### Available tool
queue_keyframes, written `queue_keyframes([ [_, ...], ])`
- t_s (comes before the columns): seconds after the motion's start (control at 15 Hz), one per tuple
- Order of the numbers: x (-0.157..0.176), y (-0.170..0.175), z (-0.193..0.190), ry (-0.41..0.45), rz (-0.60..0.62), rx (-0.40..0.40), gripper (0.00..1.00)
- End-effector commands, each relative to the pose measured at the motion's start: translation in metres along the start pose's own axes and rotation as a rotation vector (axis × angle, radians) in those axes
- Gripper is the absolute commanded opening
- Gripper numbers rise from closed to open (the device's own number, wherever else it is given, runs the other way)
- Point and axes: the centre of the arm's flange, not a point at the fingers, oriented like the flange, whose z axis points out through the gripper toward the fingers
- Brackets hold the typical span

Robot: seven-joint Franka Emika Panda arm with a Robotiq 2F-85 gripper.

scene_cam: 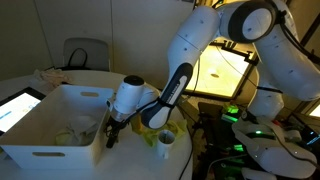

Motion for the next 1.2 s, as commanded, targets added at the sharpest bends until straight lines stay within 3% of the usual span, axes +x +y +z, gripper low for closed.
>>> queue_keyframes([
  [0.0,-0.001,-0.008,-0.006,0.015,-0.034,-0.021,1.00],
  [0.4,-0.006,-0.011,0.002,0.016,-0.077,-0.078,1.00],
  [1.13,-0.025,-0.023,0.012,0.000,-0.095,-0.056,1.00],
])
